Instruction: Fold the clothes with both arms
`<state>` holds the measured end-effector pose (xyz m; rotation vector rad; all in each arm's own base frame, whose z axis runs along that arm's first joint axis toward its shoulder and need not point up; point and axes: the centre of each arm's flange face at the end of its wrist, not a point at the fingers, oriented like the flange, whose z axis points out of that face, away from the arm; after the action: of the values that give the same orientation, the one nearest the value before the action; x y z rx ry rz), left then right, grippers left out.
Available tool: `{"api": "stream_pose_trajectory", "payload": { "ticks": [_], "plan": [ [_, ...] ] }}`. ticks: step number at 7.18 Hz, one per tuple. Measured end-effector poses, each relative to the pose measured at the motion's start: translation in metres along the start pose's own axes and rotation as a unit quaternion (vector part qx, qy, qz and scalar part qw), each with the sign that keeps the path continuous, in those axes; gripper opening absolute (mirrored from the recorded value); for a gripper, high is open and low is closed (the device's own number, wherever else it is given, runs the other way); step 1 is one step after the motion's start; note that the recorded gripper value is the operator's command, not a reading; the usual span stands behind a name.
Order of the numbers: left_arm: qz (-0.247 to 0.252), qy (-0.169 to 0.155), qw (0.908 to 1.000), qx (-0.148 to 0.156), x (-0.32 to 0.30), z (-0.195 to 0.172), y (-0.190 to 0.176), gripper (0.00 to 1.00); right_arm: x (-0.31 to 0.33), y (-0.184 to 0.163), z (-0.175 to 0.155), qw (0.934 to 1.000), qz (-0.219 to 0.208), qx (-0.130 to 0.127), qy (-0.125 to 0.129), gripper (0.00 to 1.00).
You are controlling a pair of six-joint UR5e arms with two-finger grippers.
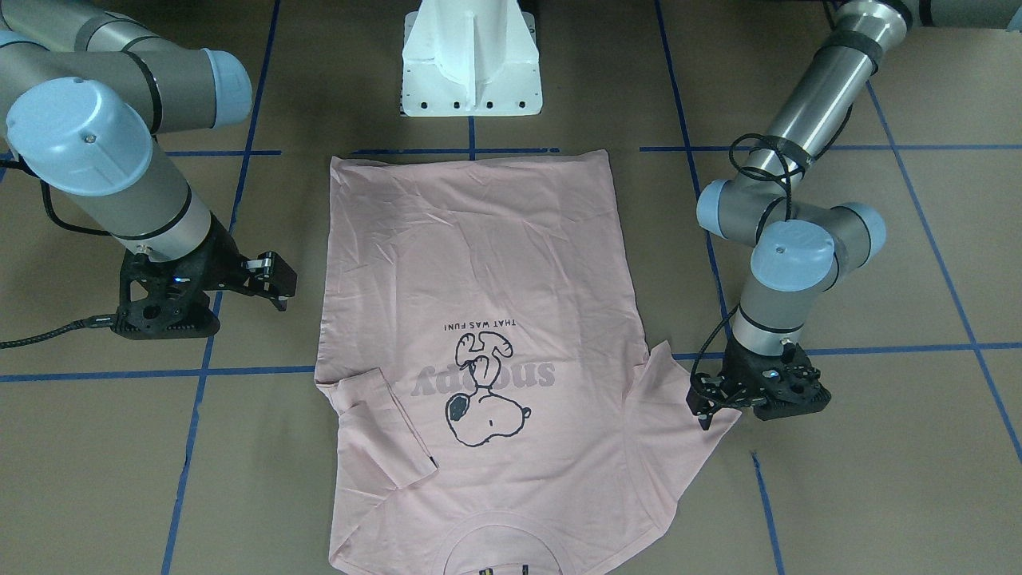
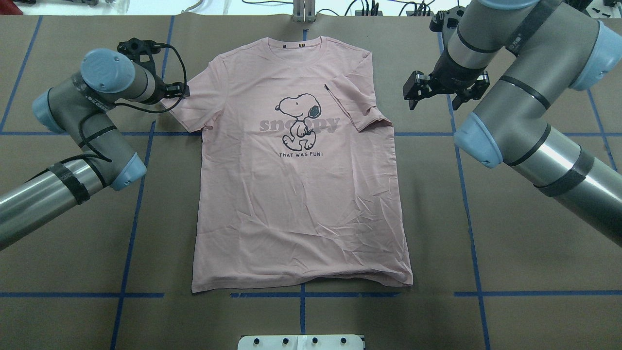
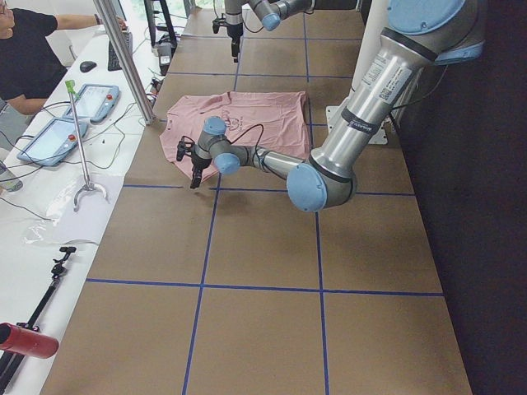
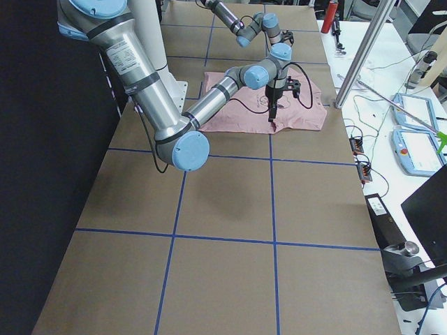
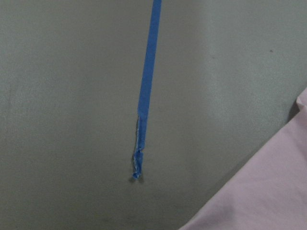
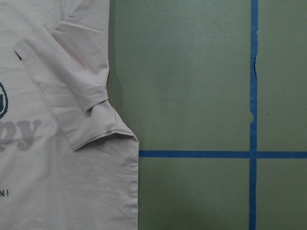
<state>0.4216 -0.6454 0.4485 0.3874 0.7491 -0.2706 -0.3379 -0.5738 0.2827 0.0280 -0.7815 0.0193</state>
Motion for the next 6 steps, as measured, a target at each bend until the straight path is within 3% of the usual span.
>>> {"api": "stream_pose_trajectory", "payload": {
  "ticks": [3, 4, 6],
  "plan": [
    [-0.001, 0.002, 1.0000, 0.000, 0.0013, -0.0009, 0.0006, 0.06, -0.0001, 0.0000, -0.0001, 1.0000, 0.000, 0.000, 0.000, 1.00],
    [0.000, 0.002, 1.0000, 0.000, 0.0025, -0.0015, 0.0002, 0.00, 0.0001, 0.0000, 0.0001, 1.0000, 0.001, 0.000, 0.000, 1.00],
    [0.001, 0.004, 1.0000, 0.000, 0.0042, -0.0025, -0.0004, 0.00, 0.0003, -0.0001, 0.0004, 1.0000, 0.001, 0.000, 0.000, 1.00]
  ]
}}
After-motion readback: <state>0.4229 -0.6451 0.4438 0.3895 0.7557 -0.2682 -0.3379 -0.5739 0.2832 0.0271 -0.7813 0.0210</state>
